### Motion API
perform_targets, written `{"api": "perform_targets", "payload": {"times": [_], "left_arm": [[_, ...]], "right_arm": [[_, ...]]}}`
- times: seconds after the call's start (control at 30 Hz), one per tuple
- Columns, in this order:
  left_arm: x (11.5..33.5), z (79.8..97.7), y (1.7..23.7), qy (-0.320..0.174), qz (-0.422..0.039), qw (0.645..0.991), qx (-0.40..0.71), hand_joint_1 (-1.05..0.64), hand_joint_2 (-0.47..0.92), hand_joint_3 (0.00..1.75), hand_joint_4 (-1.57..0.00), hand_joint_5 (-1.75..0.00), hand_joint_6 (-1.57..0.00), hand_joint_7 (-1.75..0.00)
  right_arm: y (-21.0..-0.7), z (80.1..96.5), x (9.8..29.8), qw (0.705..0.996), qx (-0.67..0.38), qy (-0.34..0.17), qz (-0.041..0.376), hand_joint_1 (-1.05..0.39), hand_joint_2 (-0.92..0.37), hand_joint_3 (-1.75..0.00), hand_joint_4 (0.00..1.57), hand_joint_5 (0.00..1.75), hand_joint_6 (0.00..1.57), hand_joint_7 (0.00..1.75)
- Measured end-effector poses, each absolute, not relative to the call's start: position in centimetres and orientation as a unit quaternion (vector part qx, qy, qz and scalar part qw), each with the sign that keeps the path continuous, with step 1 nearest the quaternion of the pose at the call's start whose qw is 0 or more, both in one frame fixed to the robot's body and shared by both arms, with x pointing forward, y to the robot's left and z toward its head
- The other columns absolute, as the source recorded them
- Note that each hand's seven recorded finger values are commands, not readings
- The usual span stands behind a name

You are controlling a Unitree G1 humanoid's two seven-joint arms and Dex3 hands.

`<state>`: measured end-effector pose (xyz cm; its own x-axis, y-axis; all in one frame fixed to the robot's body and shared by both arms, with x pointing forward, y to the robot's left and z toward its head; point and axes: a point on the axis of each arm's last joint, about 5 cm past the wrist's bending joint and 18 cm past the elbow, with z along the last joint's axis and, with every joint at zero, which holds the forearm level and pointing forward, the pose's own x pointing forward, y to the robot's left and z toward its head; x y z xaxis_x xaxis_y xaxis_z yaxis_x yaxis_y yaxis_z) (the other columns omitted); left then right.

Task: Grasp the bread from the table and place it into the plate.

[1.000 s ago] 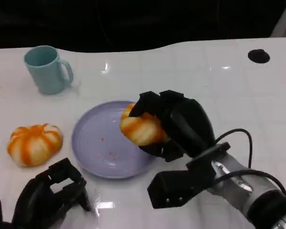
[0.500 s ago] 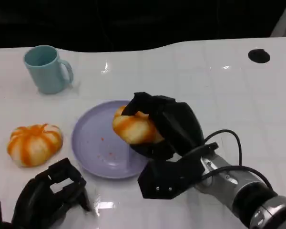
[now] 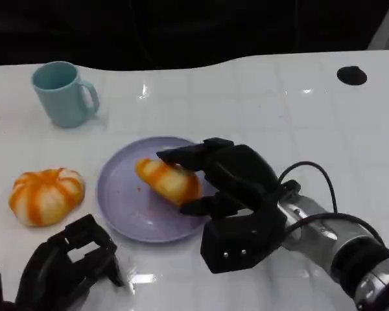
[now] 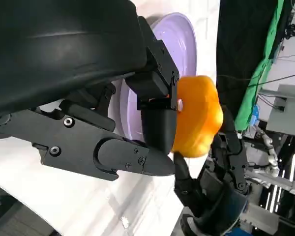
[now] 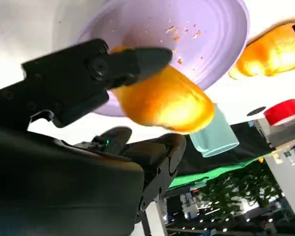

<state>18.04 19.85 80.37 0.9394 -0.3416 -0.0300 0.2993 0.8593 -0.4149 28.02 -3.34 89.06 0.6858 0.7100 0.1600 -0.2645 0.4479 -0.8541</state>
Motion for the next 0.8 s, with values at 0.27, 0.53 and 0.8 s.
{"api": "perform_targets", "payload": {"times": [0.27,0.53,0.8], "left_arm": [[18.0,80.4,19.8,0.05,-0.167,0.963,-0.207,-0.51,0.92,0.17,-0.77,-1.68,-0.7,-1.4],[18.0,80.4,19.8,0.05,-0.166,0.963,-0.207,-0.52,0.92,0.16,-0.79,-1.64,-0.72,-1.36],[18.0,80.4,19.7,0.05,-0.163,0.964,-0.207,-0.5,0.92,0.17,-0.79,-1.64,-0.72,-1.36]], "right_arm": [[-3.8,89.2,27.5,0.814,-0.412,-0.255,0.322,-0.76,-0.92,-0.34,0.06,0.21,0.19,0.0],[-5.2,89.2,26.8,0.825,-0.38,-0.265,0.323,-0.75,-0.92,-0.32,0.07,0.26,0.18,0.0],[-7.2,89.7,25.8,0.855,-0.294,-0.28,0.323,-0.7,-0.92,-0.26,0.11,0.33,0.24,0.03]]}}
